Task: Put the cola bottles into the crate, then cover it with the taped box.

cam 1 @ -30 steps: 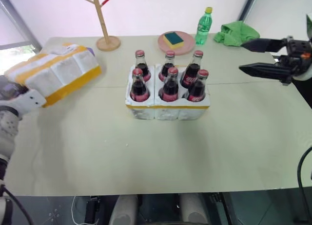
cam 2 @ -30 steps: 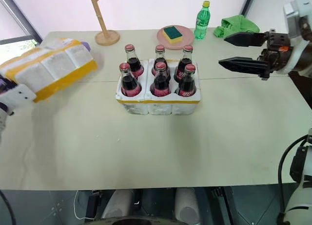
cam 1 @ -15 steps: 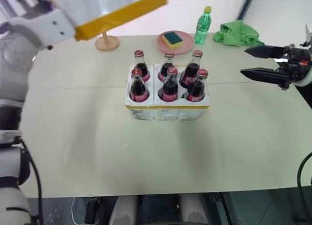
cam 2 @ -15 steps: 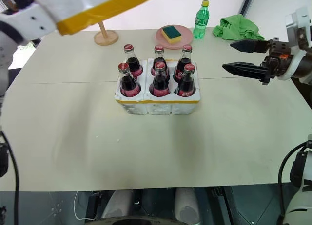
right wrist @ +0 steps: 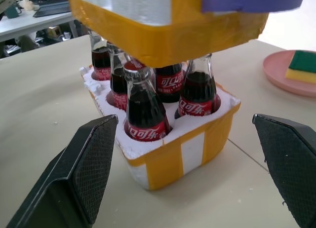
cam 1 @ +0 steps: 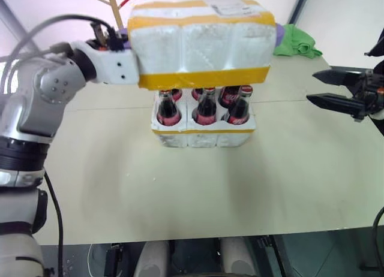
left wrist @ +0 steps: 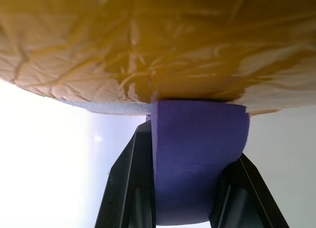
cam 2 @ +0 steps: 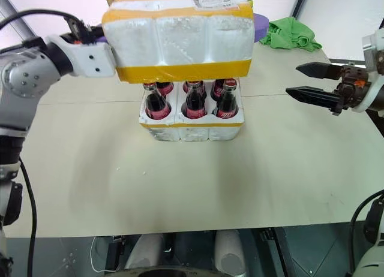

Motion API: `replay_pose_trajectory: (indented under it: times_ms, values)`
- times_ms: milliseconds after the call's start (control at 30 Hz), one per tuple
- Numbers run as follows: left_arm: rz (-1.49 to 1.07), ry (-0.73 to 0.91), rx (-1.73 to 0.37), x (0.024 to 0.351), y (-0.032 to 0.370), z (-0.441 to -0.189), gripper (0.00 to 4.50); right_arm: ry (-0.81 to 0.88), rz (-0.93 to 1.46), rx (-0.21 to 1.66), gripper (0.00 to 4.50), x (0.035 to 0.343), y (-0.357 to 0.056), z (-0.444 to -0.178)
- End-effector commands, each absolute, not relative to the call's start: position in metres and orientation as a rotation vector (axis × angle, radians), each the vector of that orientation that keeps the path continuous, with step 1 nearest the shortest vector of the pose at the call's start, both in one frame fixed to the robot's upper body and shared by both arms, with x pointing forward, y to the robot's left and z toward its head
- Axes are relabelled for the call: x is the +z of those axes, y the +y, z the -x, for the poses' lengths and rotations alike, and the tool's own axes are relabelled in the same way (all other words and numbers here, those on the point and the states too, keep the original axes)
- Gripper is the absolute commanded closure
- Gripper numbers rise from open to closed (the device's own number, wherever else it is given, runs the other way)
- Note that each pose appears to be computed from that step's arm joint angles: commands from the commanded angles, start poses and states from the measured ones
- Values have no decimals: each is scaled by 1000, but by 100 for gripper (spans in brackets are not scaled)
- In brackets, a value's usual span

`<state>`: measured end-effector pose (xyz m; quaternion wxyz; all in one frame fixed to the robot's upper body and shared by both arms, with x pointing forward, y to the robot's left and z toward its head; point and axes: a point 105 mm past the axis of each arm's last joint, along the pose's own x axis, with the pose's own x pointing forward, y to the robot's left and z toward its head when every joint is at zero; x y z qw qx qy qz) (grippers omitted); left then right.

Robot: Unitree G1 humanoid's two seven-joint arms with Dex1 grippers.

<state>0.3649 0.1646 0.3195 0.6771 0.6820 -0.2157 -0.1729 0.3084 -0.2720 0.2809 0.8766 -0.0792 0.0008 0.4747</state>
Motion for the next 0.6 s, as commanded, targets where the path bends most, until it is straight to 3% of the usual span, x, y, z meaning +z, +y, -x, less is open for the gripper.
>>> replay_pose_trajectory:
  times_ms: [33, 400, 600]
  values:
    - [-1592, -566, -361, 330, 158, -348, 384, -52, 208, 980, 0, 296, -275, -300]
    - [-1765, -519, -372, 282, 155, -343, 384, -45, 157, 984, 0, 283, -271, -301]
    - [-1724, -504, -351, 260, 153, -340, 384, 10, 133, 1010, 0, 266, -269, -295]
